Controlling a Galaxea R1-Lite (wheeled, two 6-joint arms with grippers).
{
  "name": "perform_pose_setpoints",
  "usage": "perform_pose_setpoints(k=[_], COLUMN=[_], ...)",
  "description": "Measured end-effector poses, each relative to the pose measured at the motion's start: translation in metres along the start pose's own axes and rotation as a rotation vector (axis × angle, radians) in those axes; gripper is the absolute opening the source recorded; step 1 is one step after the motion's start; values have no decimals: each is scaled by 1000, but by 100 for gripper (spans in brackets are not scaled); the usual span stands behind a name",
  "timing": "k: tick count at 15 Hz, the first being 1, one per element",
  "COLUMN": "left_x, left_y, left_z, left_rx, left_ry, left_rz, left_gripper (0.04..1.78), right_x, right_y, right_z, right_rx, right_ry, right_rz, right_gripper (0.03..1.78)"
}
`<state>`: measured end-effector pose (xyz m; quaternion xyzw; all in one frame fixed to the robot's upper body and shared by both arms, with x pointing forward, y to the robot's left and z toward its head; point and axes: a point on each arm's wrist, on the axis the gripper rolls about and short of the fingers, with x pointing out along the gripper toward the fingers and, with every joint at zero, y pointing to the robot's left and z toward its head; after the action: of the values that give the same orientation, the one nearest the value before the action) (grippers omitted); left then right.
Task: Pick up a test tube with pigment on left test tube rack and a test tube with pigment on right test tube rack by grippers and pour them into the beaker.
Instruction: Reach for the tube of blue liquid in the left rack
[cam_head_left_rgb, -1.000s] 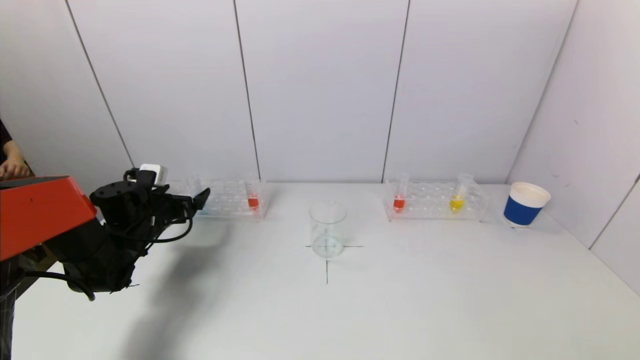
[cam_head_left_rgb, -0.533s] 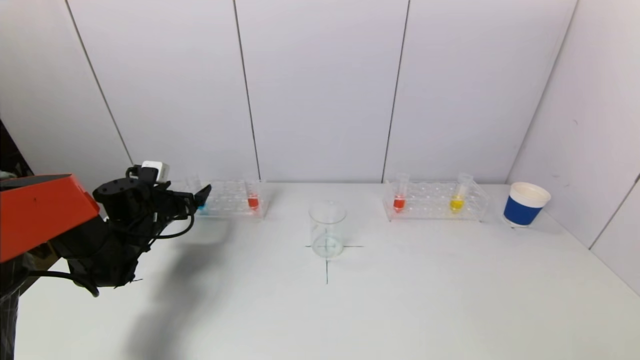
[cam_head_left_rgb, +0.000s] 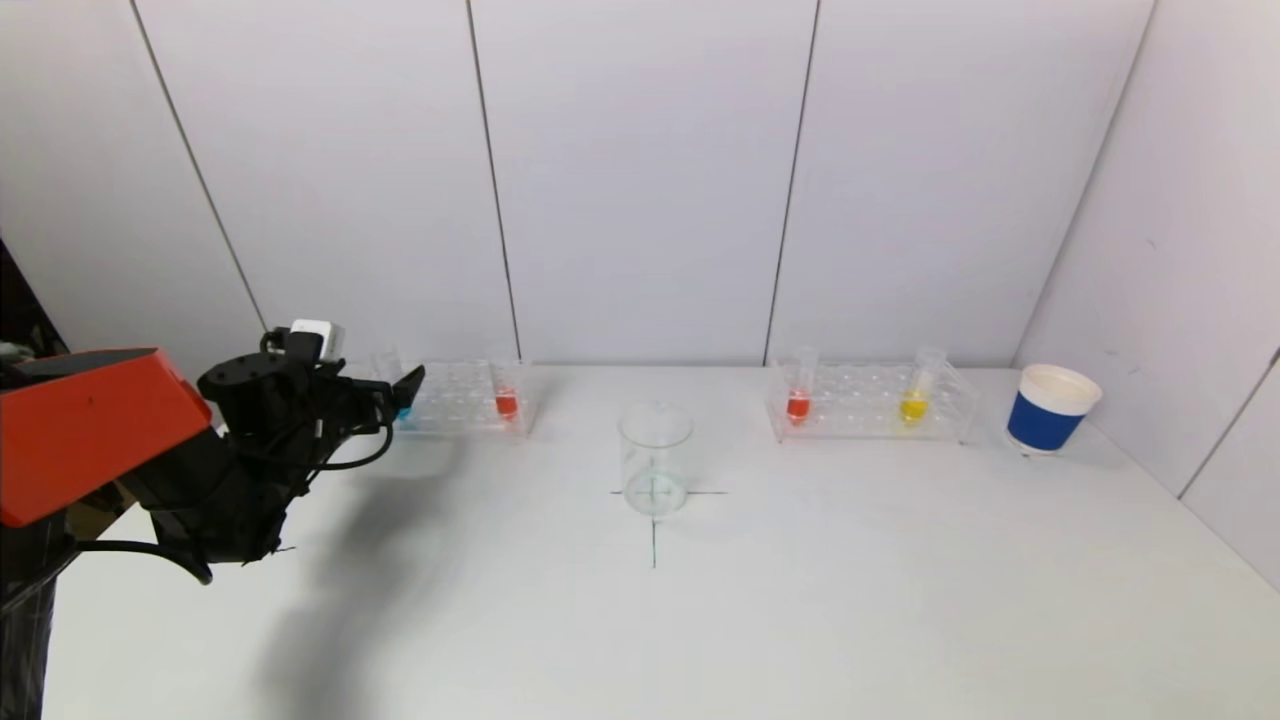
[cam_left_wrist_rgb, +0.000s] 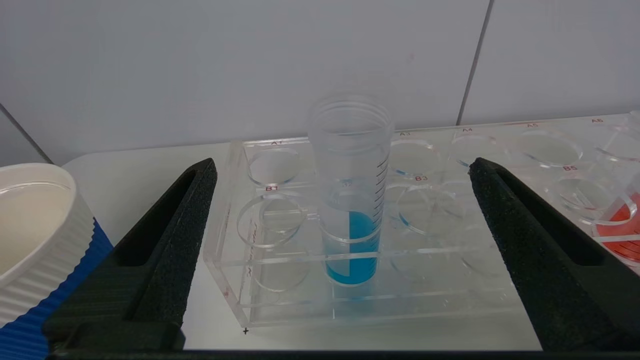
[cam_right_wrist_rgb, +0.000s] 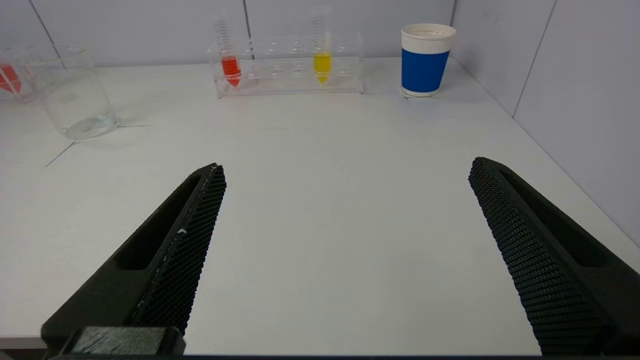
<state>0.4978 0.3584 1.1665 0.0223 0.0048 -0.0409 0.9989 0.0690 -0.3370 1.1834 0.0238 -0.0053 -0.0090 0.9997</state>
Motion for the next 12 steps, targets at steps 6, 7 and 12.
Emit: perform_pose_setpoints(k=[6,7,12], left_x=[4,5,9], left_y=[0,-1,-1], left_z=[-2,-3,-1], left_rx=[2,2,6], left_ry=[-4,-5,-20], left_rz=[-4,-6,-7], left_gripper=[176,176,176], right_x=[0,0,0], right_y=[0,0,0], right_z=[0,0,0], right_rx=[0,0,0], right_ry=[0,0,0], right_rz=[0,0,0], right_gripper=[177,177,177])
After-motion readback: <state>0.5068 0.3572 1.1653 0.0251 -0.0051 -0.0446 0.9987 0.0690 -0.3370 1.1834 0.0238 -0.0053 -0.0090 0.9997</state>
